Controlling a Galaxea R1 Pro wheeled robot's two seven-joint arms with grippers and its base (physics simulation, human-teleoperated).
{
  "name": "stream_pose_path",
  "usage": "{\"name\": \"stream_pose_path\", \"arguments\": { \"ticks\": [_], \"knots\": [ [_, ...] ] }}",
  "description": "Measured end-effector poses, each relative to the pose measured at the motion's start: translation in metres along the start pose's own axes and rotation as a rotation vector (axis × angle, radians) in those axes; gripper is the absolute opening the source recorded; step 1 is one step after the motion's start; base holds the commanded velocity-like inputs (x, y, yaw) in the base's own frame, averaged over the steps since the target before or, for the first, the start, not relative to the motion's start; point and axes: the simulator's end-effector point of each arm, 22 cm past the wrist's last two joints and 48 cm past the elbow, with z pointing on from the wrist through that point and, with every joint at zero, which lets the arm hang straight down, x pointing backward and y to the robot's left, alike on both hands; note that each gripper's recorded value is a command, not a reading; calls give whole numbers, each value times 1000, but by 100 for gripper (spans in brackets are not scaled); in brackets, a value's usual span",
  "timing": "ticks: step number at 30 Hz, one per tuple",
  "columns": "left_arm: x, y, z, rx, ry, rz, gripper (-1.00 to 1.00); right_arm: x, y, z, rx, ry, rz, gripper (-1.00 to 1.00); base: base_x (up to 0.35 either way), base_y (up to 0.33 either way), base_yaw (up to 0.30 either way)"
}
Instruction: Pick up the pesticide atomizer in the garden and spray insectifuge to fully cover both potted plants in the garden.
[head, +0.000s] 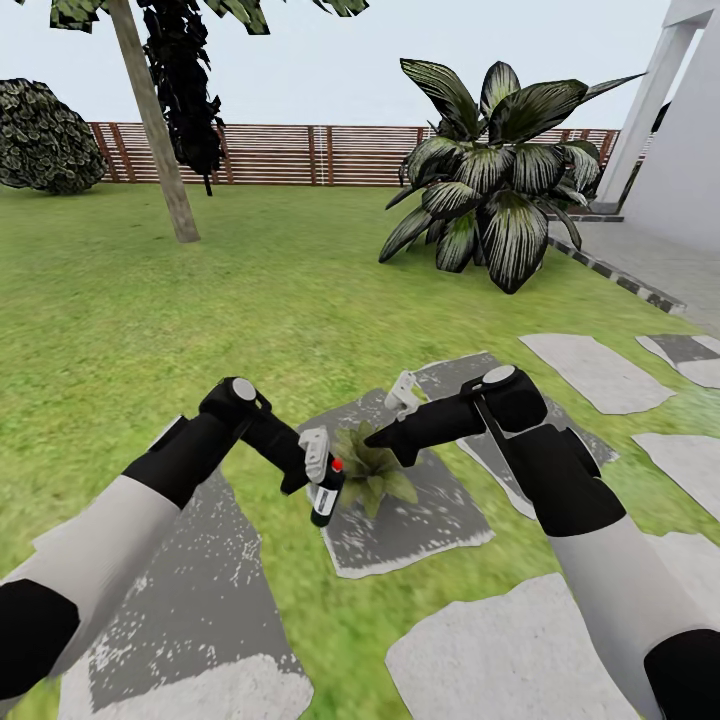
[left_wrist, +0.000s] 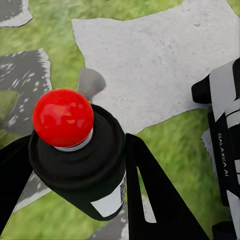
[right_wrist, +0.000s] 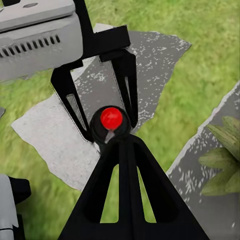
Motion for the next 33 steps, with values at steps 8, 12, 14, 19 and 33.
{"name": "stream_pose_path", "arguments": {
  "ticks": [8, 12, 14, 19, 33],
  "knots": [
    [-14, 8, -10, -21, -5, 2, -100, 0, 0, 0, 0, 0, 0, -100, 0, 0, 0],
    [-14, 8, -10, -21, -5, 1, -100, 0, 0, 0, 0, 0, 0, -100, 0, 0, 0],
    [-19, 7, -8, -17, -11, 7, -100, 0, 0, 0, 0, 0, 0, -100, 0, 0, 0],
    [-35, 2, 1, 1, -29, 27, -100, 0, 0, 0, 0, 0, 0, -100, 0, 0, 0],
    [-47, 1, 1, 1, -39, 46, -100, 0, 0, 0, 0, 0, 0, -100, 0, 0, 0]
  ]
}}
